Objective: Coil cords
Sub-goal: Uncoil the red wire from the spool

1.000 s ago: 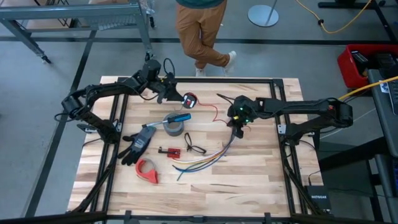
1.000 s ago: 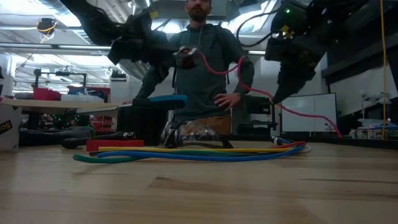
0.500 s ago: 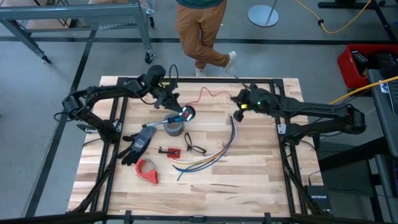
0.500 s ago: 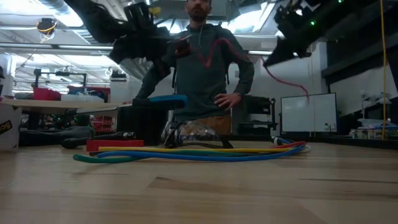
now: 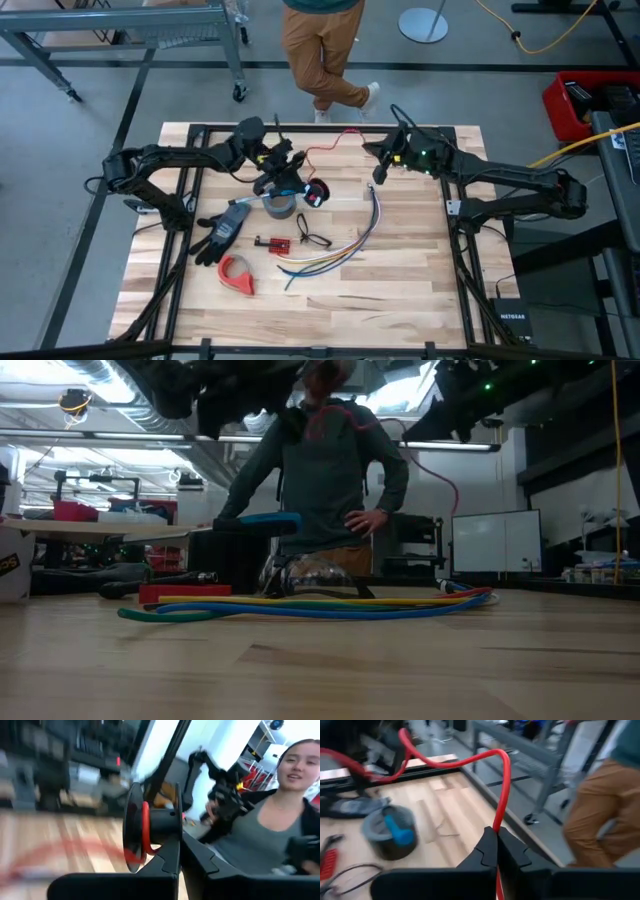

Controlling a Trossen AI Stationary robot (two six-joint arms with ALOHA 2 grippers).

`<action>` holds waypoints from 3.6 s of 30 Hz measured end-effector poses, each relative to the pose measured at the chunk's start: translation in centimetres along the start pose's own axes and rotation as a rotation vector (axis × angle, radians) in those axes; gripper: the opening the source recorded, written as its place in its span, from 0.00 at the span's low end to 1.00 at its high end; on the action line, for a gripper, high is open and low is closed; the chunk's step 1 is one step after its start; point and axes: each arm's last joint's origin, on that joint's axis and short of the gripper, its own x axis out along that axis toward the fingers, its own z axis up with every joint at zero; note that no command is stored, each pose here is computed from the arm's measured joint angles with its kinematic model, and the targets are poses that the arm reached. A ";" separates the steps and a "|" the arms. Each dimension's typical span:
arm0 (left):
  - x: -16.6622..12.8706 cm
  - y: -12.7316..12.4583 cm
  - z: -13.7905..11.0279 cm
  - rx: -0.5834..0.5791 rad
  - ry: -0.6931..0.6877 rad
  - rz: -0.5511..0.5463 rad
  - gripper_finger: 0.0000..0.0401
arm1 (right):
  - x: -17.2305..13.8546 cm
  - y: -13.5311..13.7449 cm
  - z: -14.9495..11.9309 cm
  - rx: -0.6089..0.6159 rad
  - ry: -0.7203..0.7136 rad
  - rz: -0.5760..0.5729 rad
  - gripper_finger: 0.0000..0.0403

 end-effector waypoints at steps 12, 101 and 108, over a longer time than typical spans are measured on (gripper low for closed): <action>-0.1 -0.6 2.5 0.379 -0.249 0.207 0.00 | 3.5 1.0 -2.7 0.054 0.165 0.198 0.00; -7.1 3.4 -1.3 -0.421 0.047 0.141 0.00 | 2.6 1.1 1.7 0.008 0.256 0.310 0.60; -5.5 3.2 -1.4 -0.261 0.049 0.221 0.00 | 2.2 1.3 4.0 -0.034 0.182 0.386 0.60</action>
